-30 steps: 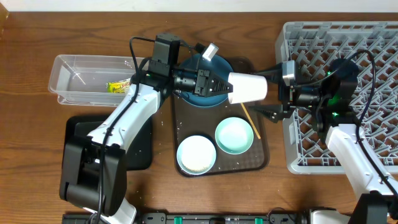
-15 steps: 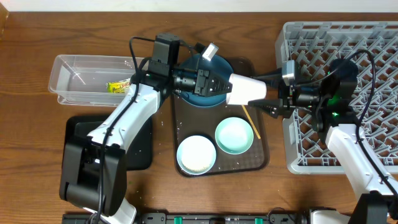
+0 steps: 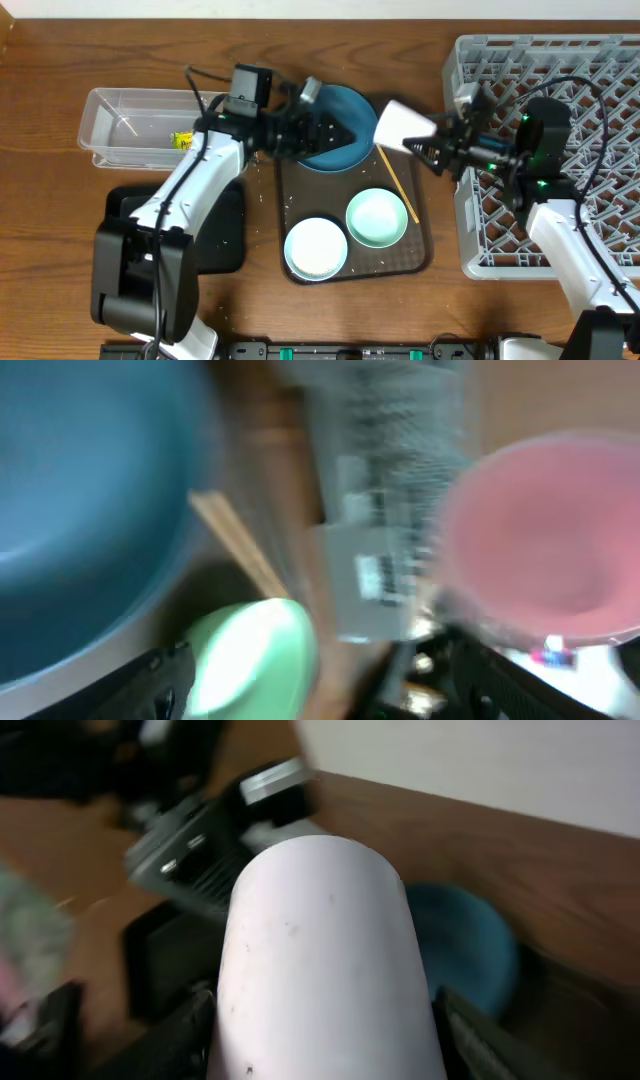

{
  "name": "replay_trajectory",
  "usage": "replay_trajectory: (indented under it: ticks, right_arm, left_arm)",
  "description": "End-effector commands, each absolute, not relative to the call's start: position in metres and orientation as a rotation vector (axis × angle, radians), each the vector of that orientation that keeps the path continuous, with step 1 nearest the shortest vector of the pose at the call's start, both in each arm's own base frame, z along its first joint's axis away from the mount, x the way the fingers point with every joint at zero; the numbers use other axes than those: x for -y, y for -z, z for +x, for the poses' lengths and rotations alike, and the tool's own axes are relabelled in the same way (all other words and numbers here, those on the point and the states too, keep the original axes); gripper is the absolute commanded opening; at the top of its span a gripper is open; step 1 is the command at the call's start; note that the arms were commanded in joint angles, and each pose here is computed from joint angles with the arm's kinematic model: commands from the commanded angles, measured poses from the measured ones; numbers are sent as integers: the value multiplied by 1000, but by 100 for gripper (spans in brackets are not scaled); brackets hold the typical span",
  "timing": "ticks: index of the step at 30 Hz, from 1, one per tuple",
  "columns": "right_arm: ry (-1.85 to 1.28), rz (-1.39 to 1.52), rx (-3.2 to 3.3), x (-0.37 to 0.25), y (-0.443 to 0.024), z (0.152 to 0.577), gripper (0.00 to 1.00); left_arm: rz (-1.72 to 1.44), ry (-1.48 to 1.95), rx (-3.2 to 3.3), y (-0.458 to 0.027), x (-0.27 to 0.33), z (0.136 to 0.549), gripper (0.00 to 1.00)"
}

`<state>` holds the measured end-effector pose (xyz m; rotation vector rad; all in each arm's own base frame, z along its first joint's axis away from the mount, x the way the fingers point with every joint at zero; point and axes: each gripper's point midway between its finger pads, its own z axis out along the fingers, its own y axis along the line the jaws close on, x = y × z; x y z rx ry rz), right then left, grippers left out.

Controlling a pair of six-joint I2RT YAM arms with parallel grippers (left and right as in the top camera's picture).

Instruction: Sort waste into correct bins and load items into the dishwasher rack

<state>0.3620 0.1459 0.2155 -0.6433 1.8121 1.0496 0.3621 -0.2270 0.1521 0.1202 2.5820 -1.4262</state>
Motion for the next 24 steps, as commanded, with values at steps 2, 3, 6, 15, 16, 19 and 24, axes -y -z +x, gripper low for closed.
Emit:
replay_trajectory:
  ticks: [2,3,6,15,16,19,24]
  right_arm:
    - [-750,-359,-1936,-99,-212,399,25]
    - [-671,-305,-1955,-86,-213,403,22]
    - [-439,-141,-2011,-47,-222,410,20]
    - [-28,205,-2181,50,-252,392,2]
    - [3,241,-2195,61,-255,388,2]
    - [79,367,-2218,96,-261,377,1]
    - [159,536,-2196,153,-267,365,1]
  left_arm:
    - [41,929,-2683,-131,169,373,86]
    - [15,841,-2705,-131,155,371,87]
    - [-52,598,-2720,-139,120,364,89]
    - [-122,289,-2570,-192,74,356,93]
    - [-122,287,-2564,-194,74,356,93]
    - [-123,286,-2569,-193,74,355,93]
    - [-124,284,-2580,-190,74,354,93]
